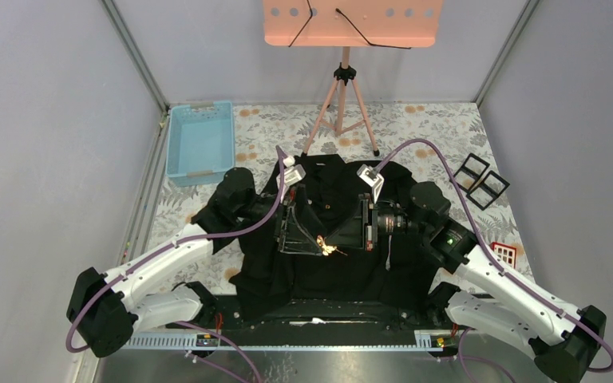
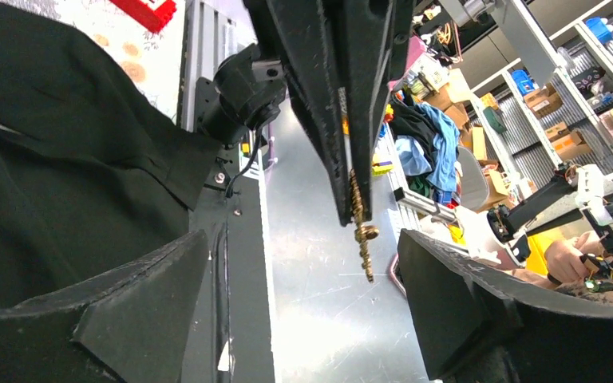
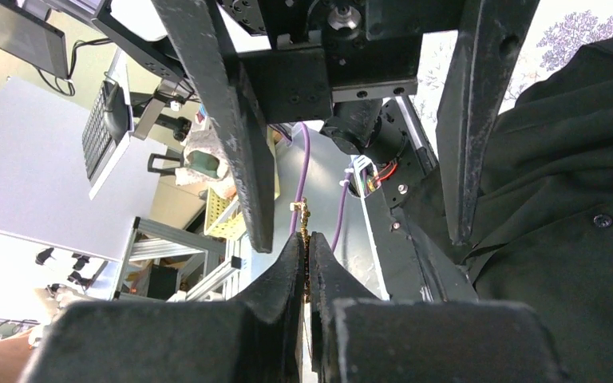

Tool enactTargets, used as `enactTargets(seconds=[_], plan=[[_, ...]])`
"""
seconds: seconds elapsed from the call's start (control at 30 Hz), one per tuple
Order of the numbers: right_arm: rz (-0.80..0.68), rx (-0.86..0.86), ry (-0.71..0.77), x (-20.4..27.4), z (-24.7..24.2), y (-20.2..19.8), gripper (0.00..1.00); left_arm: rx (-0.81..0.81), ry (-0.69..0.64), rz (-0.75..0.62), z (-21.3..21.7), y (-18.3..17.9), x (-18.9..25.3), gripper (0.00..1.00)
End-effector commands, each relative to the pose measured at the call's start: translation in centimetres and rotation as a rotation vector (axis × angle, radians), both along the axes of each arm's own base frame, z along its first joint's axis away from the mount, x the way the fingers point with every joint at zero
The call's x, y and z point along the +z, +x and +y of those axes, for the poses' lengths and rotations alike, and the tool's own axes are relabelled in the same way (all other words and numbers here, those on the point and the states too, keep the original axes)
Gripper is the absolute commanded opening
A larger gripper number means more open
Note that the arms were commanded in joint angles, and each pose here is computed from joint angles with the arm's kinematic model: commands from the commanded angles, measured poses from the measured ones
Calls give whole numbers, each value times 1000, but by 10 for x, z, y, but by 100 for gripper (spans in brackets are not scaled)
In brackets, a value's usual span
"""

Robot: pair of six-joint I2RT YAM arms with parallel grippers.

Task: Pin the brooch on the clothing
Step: Adjust the brooch.

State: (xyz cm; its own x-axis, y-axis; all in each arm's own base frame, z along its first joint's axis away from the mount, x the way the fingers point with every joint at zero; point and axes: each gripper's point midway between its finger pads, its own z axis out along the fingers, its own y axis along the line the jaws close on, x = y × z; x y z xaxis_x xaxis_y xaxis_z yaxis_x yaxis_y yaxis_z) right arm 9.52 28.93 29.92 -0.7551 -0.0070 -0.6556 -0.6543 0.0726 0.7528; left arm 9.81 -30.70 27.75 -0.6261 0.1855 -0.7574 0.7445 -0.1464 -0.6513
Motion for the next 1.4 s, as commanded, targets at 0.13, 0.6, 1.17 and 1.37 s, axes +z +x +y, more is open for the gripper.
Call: enactTargets(seconds=[0.13,0.6,1.17,1.37], plan=[[-41,6,17,6,1,-1,0,23,-96,-86,0,5,24,89],[-76,-60,-14,4,-3,9,0,12,-56,-56,-2,6,13,63],[-95,-100,-21,3,-4,14,0,13,-40,-16,-7,10,7,17],[-106,-149,-42,-1,-7,22,20,52,-41,-25,-7,15,8,0]])
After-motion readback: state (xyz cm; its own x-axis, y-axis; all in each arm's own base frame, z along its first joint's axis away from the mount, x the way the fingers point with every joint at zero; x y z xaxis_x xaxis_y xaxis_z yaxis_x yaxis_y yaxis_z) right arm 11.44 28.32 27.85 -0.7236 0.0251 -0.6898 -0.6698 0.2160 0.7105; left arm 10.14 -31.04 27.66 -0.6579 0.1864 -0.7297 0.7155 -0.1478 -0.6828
